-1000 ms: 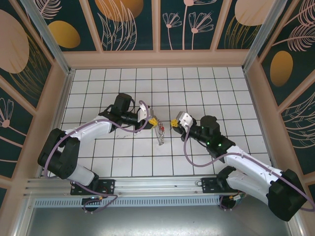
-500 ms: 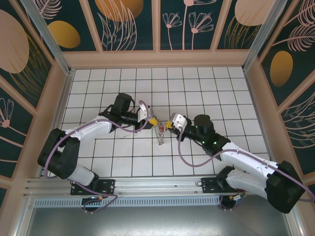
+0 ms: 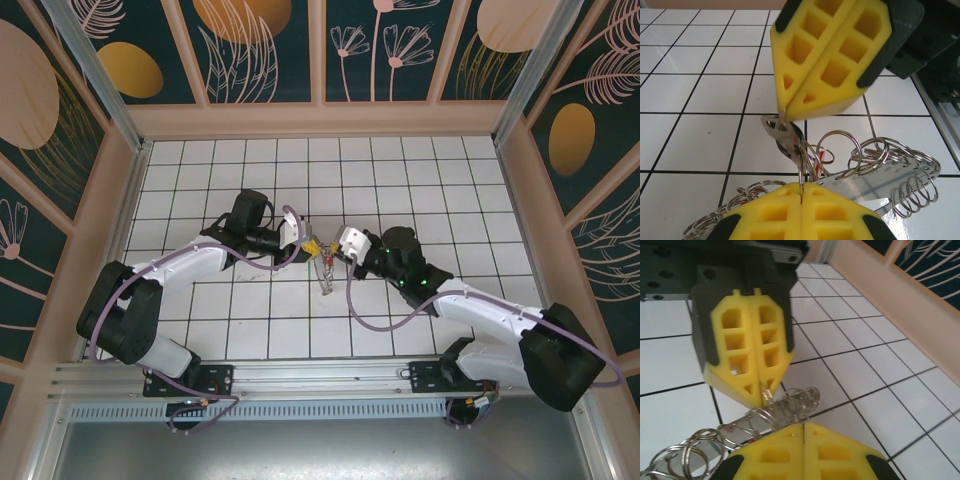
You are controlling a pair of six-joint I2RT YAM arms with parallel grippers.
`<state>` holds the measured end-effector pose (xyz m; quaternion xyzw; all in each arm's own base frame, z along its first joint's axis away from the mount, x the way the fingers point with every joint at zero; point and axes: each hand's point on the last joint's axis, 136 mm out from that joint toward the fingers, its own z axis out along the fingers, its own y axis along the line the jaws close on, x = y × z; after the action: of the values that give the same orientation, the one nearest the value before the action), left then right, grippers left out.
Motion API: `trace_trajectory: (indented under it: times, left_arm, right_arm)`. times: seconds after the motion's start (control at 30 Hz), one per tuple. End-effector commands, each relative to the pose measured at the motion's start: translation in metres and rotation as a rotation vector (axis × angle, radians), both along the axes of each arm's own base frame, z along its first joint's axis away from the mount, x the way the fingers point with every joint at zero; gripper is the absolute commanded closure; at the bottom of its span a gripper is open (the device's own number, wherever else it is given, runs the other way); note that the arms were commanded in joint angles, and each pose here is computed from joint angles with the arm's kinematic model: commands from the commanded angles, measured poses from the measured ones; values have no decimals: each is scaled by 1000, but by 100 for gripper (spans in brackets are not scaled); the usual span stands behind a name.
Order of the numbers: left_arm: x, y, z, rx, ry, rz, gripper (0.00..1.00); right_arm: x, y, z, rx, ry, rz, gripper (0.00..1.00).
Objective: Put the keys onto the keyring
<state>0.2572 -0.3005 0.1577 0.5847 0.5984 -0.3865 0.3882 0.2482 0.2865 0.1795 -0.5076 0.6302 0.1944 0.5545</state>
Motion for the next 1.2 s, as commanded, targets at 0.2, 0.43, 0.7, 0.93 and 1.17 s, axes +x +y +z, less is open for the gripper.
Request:
trace_trajectory:
  times: [0.2,0.43,0.7,0.93,1.17]
  left_arm:
    - [1,-3,10,-31,-19,2,100]
    - [1,-4,11,-39,-5,1,100]
    - [-3,-3,8,-30,-12,-18,100]
    - [-3,-3,7,-27,-19,-22,100]
    - [-3,-3,7,-24,-21,-18,100]
  right_arm:
    - [-27,19,13,7,53,198,100]
    - [-28,8,5,-6,88,139,100]
    - [-16,2,13,34,68,53,100]
    - [-17,11,23,70,53,93,100]
    - [-13,15,21,29,47,106,100]
